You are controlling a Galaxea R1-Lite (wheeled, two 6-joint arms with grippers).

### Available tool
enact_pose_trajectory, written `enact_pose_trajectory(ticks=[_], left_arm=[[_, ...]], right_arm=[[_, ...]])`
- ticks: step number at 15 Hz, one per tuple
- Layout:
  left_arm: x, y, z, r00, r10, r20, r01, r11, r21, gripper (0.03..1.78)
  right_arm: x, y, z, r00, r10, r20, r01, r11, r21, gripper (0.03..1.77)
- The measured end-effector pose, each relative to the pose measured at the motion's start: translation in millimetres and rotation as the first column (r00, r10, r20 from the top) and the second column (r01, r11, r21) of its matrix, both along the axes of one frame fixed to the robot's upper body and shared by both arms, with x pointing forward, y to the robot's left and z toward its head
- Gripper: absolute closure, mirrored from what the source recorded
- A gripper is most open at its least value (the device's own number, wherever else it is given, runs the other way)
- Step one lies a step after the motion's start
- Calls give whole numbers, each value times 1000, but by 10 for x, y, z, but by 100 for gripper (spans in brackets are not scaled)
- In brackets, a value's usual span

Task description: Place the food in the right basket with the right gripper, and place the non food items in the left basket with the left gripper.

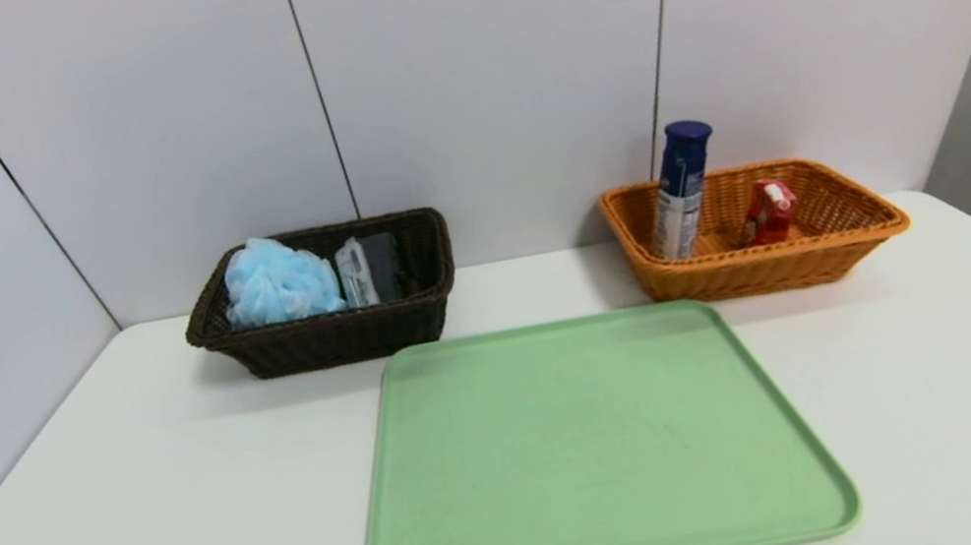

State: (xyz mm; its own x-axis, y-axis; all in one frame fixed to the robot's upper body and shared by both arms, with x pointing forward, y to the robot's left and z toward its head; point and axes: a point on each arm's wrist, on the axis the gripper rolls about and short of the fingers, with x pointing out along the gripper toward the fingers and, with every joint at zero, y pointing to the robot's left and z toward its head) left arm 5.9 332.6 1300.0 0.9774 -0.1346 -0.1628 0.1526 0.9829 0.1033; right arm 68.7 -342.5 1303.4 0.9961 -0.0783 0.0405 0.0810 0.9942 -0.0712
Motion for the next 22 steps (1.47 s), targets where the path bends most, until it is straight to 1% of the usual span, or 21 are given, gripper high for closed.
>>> enact_pose_trajectory(ticks=[1, 2, 5, 6, 8, 11, 13, 14, 15, 16, 17, 18, 19, 20, 21, 22], left_arm=[[-32, 0, -88, 1000, 8, 10, -8, 1000, 23, 12], [-56, -1, -163, 1000, 18, 17, -18, 999, 38, 12], [-99, -1, -318, 999, 25, 47, -27, 998, 54, 12], [-105, 0, -362, 998, 33, 53, -37, 997, 67, 12], [-97, 7, -406, 996, 60, 72, -65, 996, 62, 12], [99, 7, -530, 991, 74, 109, -80, 996, 49, 12], [332, 6, -692, 981, 79, 177, -88, 995, 43, 12], [436, 5, -788, 973, 80, 215, -91, 995, 42, 12], [520, 5, -876, 963, 81, 258, -93, 995, 36, 12], [570, 4, -920, 945, 83, 315, -95, 995, 23, 12], [588, 4, -928, 932, 85, 353, -95, 995, 14, 12], [602, 4, -963, 935, 88, 344, -97, 995, 11, 12], [615, 4, -1024, 950, 88, 299, -95, 995, 7, 12], [626, 4, -1112, 971, 92, 220, -93, 996, -4, 12], [629, 4, -1162, 981, 96, 171, -93, 995, -29, 12], [629, 4, -1168, 982, 101, 161, -93, 994, -59, 12]], right_arm=[[-21, -3, -4, 999, -41, 11, 41, 999, -3, 9], [-40, 3, -17, 998, -60, 14, 60, 998, -9, 9], [-128, 22, -115, 999, -32, 39, 33, 999, -25, 9], [-167, 25, -170, 998, -35, 53, 38, 998, -51, 9], [-243, 34, -320, 995, -23, 92, 34, 992, -118, 9], [-194, 44, -571, 984, 4, 179, 27, 985, -173, 9], [-87, 47, -784, 975, 11, 220, 35, 978, -204, 9], [-73, 48, -813, 966, 13, 259, 43, 977, -209, 9], [-60, 48, -853, 966, 17, 259, 39, 977, -209, 9], [-42, 49, -913, 976, 18, 218, 29, 977, -209, 9], [-20, 50, -1000, 989, 24, 143, 6, 979, -206, 9], [-6, 55, -1076, 996, 46, 74, -32, 981, -191, 9], [0, 63, -1137, 996, 86, 18, -82, 983, -162, 9], [2, 69, -1189, 993, 115, -29, -118, 986, -118, 9], [3, 71, -1211, 991, 122, -48, -125, 989, -80, 9], [3, 69, -1216, 992, 118, -51, -120, 991, -59, 9]])
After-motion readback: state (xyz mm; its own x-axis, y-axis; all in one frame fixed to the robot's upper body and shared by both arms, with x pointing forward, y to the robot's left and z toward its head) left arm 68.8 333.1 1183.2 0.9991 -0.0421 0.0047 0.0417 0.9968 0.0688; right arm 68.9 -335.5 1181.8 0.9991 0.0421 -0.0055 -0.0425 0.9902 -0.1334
